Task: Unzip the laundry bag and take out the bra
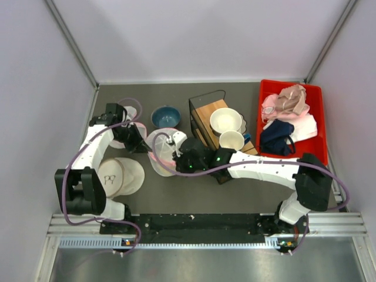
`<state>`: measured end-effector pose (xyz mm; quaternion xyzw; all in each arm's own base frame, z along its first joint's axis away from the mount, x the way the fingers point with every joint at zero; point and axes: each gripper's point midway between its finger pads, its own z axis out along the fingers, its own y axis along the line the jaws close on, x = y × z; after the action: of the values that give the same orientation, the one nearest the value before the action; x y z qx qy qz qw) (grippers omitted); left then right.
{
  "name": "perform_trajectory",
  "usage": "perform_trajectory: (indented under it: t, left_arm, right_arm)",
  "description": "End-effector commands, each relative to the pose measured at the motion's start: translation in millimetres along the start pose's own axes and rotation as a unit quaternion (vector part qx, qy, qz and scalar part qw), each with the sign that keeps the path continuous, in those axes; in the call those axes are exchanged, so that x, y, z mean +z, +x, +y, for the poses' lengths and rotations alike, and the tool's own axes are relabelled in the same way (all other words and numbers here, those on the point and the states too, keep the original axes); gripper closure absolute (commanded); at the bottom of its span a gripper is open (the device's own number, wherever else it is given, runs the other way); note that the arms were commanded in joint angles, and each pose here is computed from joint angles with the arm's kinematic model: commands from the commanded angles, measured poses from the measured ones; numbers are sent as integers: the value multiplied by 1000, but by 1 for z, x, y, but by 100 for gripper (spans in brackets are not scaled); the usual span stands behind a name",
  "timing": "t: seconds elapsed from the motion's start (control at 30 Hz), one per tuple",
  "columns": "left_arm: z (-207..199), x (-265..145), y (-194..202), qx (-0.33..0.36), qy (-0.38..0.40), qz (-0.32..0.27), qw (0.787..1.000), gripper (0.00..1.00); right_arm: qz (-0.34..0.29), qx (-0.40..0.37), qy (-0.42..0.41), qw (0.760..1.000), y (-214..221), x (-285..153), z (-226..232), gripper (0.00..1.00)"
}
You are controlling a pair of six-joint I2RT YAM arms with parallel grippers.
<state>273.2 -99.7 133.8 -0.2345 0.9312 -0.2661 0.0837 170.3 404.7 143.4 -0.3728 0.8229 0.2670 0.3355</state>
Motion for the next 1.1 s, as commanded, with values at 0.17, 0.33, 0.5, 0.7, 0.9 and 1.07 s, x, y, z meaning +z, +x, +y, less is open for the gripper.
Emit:
perform_trajectory:
  t: [0.17,0.33,0.5,0.7,0.9,1.07]
  left_arm:
    - [-22,-48,-88,107,-1,-155,982,100]
    - [-40,-42,-82,111,42,-116,986,98]
    - [-48,-53,-68,102,64,-116,986,45]
    - [-51,-84,-43,91,78,-162,980,25]
    - [-36,-87,-37,89,56,-179,978,25]
    - [-38,-97,-69,86,46,-228,969,19]
  right_arm:
    - [69,-10,-2,998,29,-8,-26,100]
    - [51,17,-36,998,4,-2,-7,100]
    - [22,97,-84,992,-27,9,21,100]
    - [-8,134,-67,989,-35,11,16,100]
    - [-51,104,-9,993,-56,-17,-14,65]
    - [-103,85,18,991,-86,-49,-25,41]
